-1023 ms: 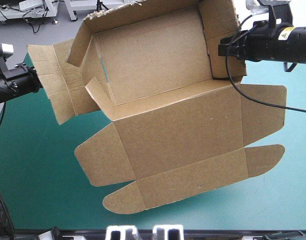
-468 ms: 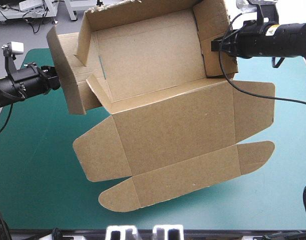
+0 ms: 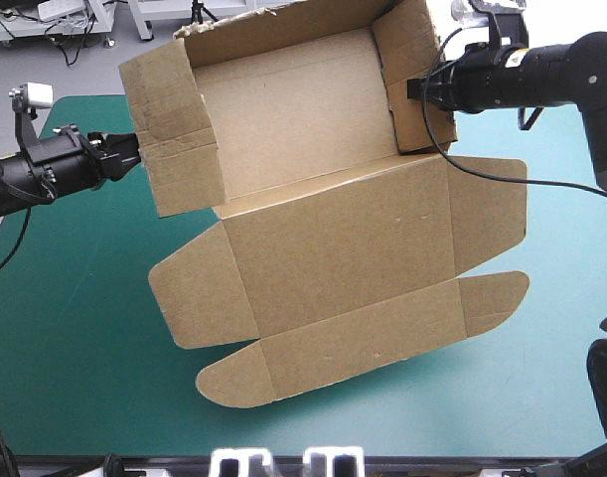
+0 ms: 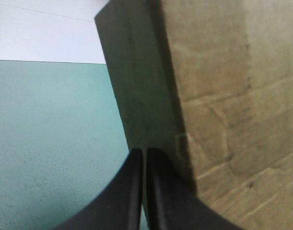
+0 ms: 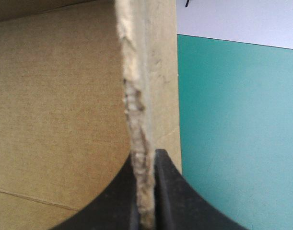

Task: Fold the box

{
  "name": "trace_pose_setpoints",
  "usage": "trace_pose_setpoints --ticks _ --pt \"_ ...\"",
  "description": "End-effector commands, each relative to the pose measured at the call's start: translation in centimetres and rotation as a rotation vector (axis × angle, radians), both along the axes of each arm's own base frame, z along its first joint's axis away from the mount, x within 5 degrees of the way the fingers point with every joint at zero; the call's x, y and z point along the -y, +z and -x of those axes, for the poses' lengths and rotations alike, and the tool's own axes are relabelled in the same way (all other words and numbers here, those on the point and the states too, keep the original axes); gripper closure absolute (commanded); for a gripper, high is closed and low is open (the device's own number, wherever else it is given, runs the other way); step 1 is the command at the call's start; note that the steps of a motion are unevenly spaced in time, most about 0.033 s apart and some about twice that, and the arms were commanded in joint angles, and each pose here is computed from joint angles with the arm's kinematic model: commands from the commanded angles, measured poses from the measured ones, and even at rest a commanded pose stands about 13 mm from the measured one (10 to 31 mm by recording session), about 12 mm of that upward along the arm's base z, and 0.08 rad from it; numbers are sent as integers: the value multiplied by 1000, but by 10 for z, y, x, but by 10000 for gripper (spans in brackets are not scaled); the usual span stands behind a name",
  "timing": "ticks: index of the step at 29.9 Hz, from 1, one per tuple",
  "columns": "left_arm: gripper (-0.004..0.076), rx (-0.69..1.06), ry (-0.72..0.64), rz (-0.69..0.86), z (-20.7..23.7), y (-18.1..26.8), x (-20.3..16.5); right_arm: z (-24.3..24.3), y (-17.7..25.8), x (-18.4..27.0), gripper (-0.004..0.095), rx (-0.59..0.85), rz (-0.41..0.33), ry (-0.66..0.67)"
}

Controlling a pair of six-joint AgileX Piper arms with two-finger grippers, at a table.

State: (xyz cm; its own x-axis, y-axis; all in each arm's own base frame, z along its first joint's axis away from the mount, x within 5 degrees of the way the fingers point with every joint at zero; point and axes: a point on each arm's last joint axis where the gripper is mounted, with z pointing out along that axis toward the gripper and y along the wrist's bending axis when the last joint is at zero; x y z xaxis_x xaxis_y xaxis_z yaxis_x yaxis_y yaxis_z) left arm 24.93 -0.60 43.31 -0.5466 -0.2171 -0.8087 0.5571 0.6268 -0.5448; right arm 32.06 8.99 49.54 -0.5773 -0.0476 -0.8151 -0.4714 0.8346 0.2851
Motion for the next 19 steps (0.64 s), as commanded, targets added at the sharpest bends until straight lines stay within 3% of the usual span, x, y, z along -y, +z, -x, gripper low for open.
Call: trace_pose_setpoints --ticks 1,11,19 --pt "674 47 -105 49 16 18 15 11 25 -1 924 114 -96 -4" --pt "436 17 -100 53 16 17 15 2 18 -2 924 103 -86 -1" --pt "417 -1 -96 67 16 17 15 -11 7 -5 924 76 -83 4"
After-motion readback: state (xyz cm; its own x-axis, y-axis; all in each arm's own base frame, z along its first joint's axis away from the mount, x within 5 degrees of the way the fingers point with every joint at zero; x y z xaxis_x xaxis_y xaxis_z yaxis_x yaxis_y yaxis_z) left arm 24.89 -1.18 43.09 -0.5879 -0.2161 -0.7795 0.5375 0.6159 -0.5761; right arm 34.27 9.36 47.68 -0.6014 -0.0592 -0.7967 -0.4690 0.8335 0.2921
